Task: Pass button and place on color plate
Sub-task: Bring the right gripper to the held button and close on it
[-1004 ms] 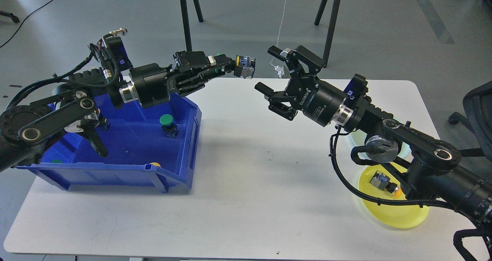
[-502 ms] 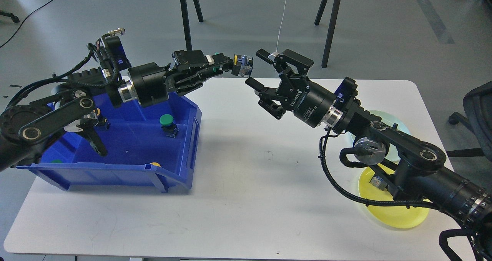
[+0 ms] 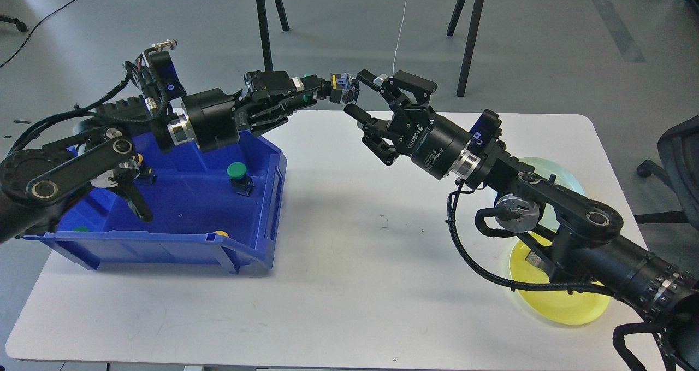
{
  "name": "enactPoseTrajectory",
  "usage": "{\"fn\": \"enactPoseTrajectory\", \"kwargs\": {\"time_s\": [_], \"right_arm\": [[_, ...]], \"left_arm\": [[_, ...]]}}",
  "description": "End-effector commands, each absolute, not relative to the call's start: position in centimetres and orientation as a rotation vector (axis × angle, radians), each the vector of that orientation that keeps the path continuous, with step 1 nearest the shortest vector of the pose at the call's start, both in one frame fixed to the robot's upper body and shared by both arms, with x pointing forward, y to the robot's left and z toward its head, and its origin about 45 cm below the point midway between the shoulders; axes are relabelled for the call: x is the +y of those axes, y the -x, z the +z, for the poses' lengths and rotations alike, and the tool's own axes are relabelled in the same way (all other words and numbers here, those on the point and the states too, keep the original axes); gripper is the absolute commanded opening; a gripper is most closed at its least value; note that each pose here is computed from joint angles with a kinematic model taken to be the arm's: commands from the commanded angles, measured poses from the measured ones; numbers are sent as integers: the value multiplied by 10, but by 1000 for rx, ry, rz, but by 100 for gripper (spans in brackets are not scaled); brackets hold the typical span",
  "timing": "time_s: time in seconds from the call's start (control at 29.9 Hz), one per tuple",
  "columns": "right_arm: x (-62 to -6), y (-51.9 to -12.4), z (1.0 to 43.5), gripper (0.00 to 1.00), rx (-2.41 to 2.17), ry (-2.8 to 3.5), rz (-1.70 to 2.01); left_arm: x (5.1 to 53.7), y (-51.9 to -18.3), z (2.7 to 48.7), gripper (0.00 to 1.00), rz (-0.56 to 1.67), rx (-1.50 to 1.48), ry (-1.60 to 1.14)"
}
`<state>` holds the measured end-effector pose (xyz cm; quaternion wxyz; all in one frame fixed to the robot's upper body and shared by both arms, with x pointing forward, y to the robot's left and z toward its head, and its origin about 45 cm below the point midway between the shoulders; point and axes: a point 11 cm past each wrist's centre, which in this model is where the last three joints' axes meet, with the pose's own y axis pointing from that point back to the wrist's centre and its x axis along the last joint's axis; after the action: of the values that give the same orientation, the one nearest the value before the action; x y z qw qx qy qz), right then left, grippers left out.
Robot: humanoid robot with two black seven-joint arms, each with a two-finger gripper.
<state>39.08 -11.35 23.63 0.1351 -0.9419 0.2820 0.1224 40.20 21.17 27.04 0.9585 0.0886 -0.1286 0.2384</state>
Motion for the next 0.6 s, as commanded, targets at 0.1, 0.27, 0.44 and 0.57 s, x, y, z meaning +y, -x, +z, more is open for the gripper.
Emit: {"fn": "enactPoseTrajectory", "kwargs": {"time_s": [0.1, 0.27, 0.44, 0.57], "right_arm": [[-114, -389, 231, 59, 822, 2738, 365], [-116, -390, 229, 60, 833, 2739, 368], [-117, -391, 229, 63, 839, 2739, 367], [-112, -392, 226, 64, 842, 2735, 380]], "left_arm": [[212, -402, 270, 6, 484, -261, -181], [212, -402, 270, 6, 484, -261, -181], [213, -403, 270, 6, 488, -260, -183], [213, -403, 270, 6, 488, -260, -183]]}}
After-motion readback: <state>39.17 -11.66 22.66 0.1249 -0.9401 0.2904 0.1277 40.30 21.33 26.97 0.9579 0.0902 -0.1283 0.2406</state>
